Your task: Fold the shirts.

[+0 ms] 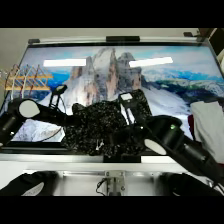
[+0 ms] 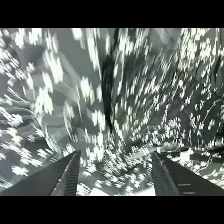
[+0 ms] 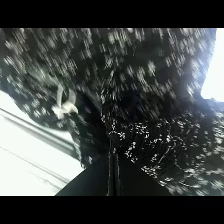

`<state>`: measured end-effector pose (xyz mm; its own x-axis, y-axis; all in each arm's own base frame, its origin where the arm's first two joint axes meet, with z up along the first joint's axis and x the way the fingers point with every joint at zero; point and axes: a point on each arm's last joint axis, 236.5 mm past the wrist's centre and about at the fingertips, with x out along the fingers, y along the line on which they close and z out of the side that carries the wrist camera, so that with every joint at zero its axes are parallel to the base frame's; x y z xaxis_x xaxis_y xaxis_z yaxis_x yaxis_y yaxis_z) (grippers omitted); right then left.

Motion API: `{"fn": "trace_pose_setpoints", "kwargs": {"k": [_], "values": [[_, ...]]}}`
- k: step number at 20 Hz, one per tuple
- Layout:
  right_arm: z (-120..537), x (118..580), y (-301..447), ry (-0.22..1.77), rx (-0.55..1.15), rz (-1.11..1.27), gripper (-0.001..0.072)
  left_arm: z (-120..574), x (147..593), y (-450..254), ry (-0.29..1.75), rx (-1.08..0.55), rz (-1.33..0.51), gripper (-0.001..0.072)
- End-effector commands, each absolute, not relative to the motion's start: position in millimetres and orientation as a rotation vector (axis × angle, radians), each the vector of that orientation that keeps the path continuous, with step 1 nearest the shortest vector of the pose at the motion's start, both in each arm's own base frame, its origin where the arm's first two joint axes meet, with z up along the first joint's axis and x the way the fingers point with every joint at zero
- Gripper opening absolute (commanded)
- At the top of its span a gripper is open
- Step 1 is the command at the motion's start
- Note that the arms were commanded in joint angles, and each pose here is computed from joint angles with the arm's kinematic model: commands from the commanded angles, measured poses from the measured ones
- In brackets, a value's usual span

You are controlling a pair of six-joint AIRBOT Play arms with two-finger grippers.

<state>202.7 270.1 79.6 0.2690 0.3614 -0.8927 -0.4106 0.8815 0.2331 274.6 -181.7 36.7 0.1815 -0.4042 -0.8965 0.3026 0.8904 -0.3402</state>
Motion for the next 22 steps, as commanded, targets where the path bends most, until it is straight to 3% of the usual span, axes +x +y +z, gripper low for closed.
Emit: {"fn": "trace_pose_setpoints", "kwargs": {"k": [1,5,7,9,10,12,22], "values": [[70,206,289,1.19,-0.006,0.545,0.0048,59,316,-122,1.176,0.177,-0.403,0.0559],[68,203,291,1.205,-0.001,0.55,0.0048,135,375,53,0.997,0.562,0.102,0.0516],[68,202,292,1.211,0.003,0.552,0.0048,137,379,113,0.985,0.497,0.243,0.0516],[68,199,293,1.223,0.013,0.558,0.0048,106,369,165,1.074,0.338,0.373,0.0583],[68,198,294,1.225,0.016,0.56,0.0048,87,364,182,1.117,0.255,0.405,0.063],[68,197,294,1.228,0.019,0.562,0.0048,47,368,197,1.162,0.094,0.405,0.0628],[68,199,293,1.227,0.034,0.542,0.0048,-48,393,199,1.295,0.104,0.309,0.0623]]}}
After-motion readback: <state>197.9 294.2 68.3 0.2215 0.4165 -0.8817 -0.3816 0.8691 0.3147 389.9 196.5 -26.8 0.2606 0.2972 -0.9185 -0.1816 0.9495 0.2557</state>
